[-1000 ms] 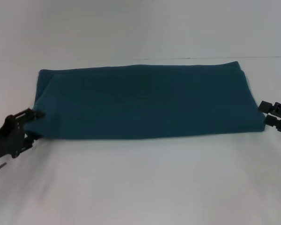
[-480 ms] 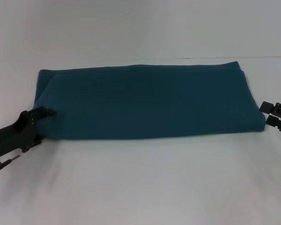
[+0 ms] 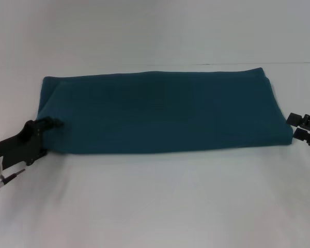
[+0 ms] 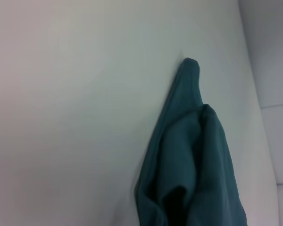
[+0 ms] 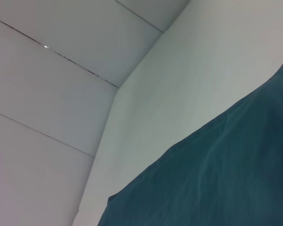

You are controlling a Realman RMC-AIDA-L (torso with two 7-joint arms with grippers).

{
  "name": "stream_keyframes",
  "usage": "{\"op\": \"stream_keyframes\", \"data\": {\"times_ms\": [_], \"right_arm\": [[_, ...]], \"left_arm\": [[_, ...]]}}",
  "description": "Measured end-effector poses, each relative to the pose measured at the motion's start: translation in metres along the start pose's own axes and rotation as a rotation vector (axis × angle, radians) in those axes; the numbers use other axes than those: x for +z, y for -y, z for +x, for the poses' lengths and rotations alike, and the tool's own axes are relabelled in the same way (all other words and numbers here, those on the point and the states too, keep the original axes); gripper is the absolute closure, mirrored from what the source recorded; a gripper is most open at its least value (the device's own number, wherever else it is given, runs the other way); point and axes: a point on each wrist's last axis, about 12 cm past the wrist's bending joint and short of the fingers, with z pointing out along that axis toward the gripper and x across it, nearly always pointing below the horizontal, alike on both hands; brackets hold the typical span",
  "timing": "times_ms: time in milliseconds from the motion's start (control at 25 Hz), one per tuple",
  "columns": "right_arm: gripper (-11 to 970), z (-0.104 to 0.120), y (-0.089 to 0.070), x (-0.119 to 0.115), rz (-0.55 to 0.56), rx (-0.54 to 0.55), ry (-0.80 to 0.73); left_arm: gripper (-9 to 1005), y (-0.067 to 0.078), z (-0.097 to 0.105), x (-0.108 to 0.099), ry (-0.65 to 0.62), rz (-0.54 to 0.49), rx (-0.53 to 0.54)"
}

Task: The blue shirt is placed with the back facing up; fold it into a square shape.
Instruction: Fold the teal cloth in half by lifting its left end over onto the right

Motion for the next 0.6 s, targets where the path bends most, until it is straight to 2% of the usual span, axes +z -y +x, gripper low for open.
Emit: {"op": "stream_keyframes", "data": {"times_ms": [360, 600], "right_arm": [[92, 0.0023, 0.0014, -0.0032, 0.001, 0.01, 0.002], [92, 0.0027, 0.0016, -0.0038, 0.0, 0.016, 0.003]], "left_arm": [[482, 0.0033, 0.0034, -0.0005, 0.01, 0.043, 0.053], [719, 0.0032, 0.0016, -0.0037, 0.011, 0.049, 0.075]]}}
